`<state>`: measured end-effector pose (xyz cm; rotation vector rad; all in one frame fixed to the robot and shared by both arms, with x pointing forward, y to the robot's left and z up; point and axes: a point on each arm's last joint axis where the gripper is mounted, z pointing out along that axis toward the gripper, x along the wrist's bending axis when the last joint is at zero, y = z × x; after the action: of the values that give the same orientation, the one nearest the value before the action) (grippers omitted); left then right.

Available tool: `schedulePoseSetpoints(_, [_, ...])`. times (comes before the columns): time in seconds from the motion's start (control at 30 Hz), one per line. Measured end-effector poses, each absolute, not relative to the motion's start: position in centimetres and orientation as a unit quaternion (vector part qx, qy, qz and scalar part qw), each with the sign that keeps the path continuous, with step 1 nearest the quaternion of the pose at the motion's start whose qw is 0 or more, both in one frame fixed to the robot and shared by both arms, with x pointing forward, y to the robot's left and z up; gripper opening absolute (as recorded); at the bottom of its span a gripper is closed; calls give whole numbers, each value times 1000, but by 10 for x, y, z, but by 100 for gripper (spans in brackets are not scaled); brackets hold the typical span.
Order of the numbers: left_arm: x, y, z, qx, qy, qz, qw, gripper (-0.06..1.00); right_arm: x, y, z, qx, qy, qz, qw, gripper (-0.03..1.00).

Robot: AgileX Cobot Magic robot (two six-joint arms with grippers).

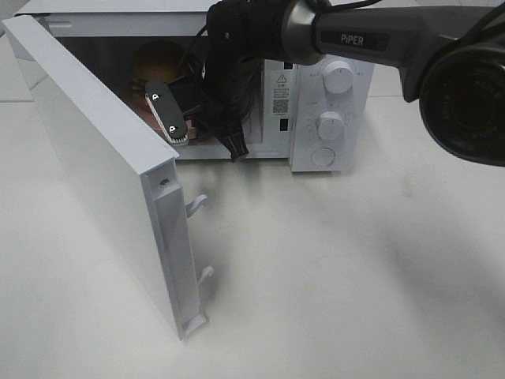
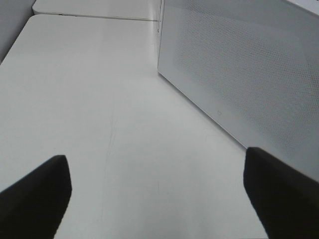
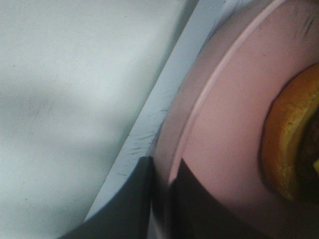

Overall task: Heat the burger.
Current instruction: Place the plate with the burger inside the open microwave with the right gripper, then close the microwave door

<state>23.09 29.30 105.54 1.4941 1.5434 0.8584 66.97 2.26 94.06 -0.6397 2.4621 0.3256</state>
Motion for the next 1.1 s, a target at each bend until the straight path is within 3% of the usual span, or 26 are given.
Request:
schedulePoseSetpoints(0.13, [231, 293, 1055, 591, 611, 340, 402, 86, 672, 24, 945, -231, 917, 129, 298, 18])
schedulePoseSetpoints(0.3, [231, 293, 1055, 591, 611, 340, 402, 86, 673, 25, 948, -216, 918, 136, 303, 39])
schedulePoseSetpoints(0.6, [231, 293, 1055, 591, 611, 340, 402, 86, 661, 16, 954, -188, 927, 145, 291, 59])
schedulePoseSetpoints(0.87, [231, 293, 1055, 591, 611, 340, 402, 86, 646, 7, 959, -171, 934, 150, 276, 69])
schedulePoseSetpoints(1.1, [231, 293, 1055, 591, 611, 340, 402, 86, 635, -2, 964, -170, 935, 148, 272, 70])
